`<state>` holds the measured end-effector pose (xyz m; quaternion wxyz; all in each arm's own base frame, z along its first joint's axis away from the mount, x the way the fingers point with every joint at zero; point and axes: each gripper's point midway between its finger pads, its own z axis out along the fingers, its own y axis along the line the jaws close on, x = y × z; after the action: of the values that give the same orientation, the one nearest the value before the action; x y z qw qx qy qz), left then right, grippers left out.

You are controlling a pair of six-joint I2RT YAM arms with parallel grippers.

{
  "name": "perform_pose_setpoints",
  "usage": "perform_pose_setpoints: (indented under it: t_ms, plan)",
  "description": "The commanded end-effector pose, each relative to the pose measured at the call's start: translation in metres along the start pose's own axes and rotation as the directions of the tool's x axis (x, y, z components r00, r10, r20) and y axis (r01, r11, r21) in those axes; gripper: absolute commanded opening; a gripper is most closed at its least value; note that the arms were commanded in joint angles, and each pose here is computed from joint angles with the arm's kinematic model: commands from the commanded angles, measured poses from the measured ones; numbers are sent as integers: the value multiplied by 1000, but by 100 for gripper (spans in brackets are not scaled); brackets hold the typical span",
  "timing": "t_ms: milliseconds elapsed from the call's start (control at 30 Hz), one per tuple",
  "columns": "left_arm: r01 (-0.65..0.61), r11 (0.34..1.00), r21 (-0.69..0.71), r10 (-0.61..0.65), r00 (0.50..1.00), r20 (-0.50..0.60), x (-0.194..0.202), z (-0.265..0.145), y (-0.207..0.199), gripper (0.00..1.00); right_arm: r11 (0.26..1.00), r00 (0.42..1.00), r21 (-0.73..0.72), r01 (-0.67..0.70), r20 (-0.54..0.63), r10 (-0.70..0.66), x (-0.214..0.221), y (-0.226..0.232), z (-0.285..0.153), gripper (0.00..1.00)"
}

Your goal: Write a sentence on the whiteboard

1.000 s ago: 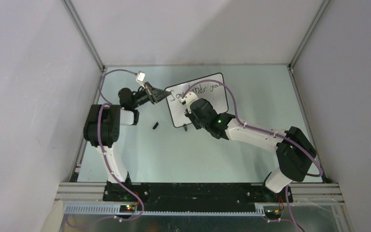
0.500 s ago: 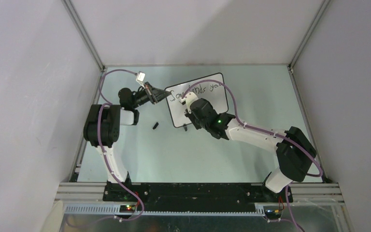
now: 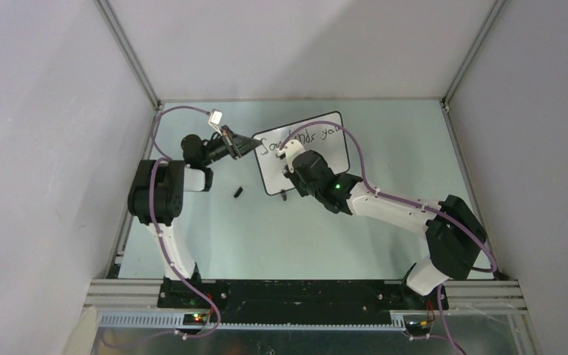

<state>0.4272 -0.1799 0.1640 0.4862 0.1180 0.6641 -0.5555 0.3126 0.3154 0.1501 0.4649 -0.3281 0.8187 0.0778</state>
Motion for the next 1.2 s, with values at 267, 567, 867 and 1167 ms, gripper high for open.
perform_pose_setpoints:
  t_ms: [267, 567, 867, 1167]
  plan:
    - [-91, 996, 14, 91, 995, 27, -13, -4, -7, 0, 1000, 997, 19, -9, 81, 8, -22, -4, -9, 0]
    - [-89, 996, 15, 89, 996, 26, -13, -4, -7, 0, 1000, 997, 12, -7, 75, 6, -20, -2, -7, 0]
    - [-91, 996, 14, 90, 996, 26, -13, -4, -7, 0, 1000, 998, 5, 2, 66, -2, -17, 4, -7, 0]
    - [-91, 996, 15, 90, 996, 26, -13, -4, -7, 0, 1000, 999, 12, 5, 47, -6, -12, 3, -7, 0]
